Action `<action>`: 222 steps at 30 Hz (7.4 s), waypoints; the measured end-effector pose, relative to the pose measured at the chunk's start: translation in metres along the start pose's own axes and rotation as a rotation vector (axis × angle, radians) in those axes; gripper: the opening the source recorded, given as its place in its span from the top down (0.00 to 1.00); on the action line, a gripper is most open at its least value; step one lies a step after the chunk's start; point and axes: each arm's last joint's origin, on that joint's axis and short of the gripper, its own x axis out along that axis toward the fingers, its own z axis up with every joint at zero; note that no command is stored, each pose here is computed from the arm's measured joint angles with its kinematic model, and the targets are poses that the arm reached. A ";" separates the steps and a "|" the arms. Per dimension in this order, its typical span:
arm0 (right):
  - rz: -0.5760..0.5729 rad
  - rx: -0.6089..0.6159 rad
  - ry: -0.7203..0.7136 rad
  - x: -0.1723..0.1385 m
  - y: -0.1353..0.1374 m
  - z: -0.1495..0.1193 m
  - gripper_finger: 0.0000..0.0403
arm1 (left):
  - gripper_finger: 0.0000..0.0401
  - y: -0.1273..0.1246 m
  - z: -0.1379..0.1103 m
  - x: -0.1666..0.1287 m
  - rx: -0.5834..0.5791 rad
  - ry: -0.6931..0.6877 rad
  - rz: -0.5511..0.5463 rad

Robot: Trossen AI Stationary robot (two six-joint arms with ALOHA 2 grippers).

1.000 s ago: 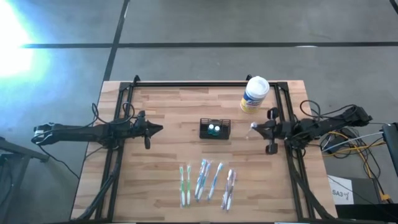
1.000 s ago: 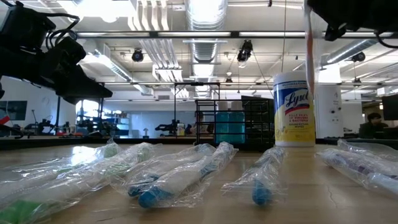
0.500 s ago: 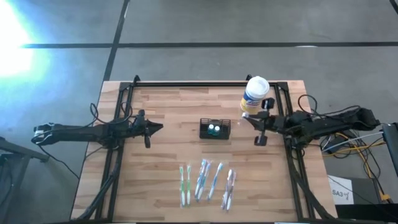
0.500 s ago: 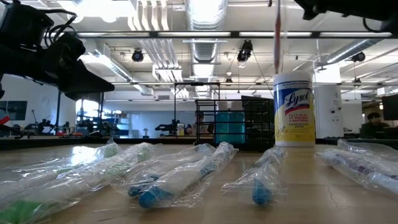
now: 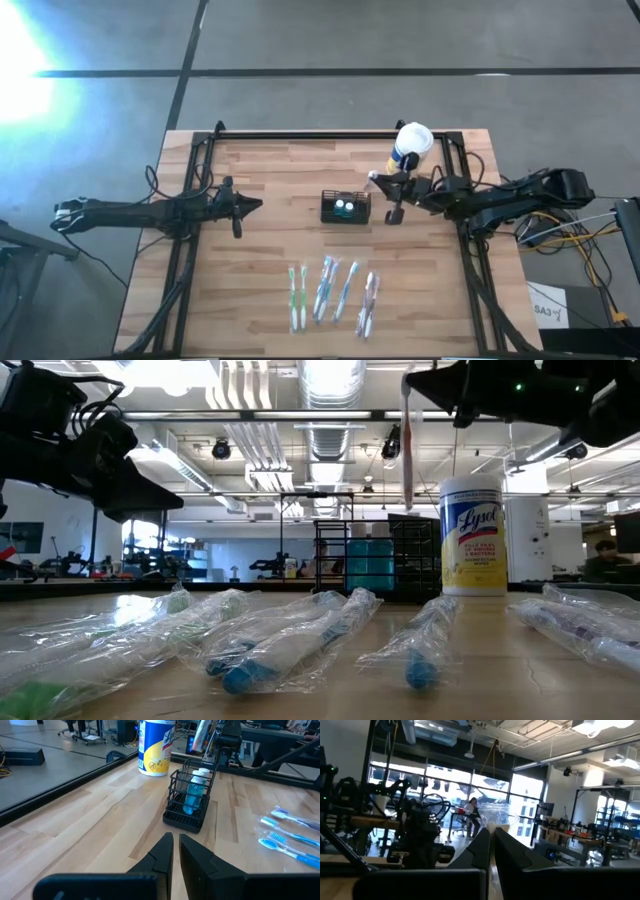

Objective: Pick & Place toothbrushing station
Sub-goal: Put the orange toothbrush into the wire organizer, then put the right green toothbrush into the wire organizer

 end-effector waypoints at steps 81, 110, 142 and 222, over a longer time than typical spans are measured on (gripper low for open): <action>0.042 0.109 0.155 -0.060 -0.001 -0.016 0.75 | 0.91 -0.010 0.006 -0.002 -0.232 0.068 -0.299; 0.057 0.007 0.085 -0.090 -0.006 -0.018 0.98 | 0.99 -0.160 0.039 0.029 -0.482 0.628 -0.204; 0.073 -0.015 0.118 -0.090 -0.005 -0.022 0.98 | 0.46 -0.257 0.030 0.137 -0.464 0.970 0.260; 0.382 0.074 0.068 -0.092 0.003 -0.020 0.98 | 1.00 -0.004 0.113 0.043 0.228 -0.341 -0.426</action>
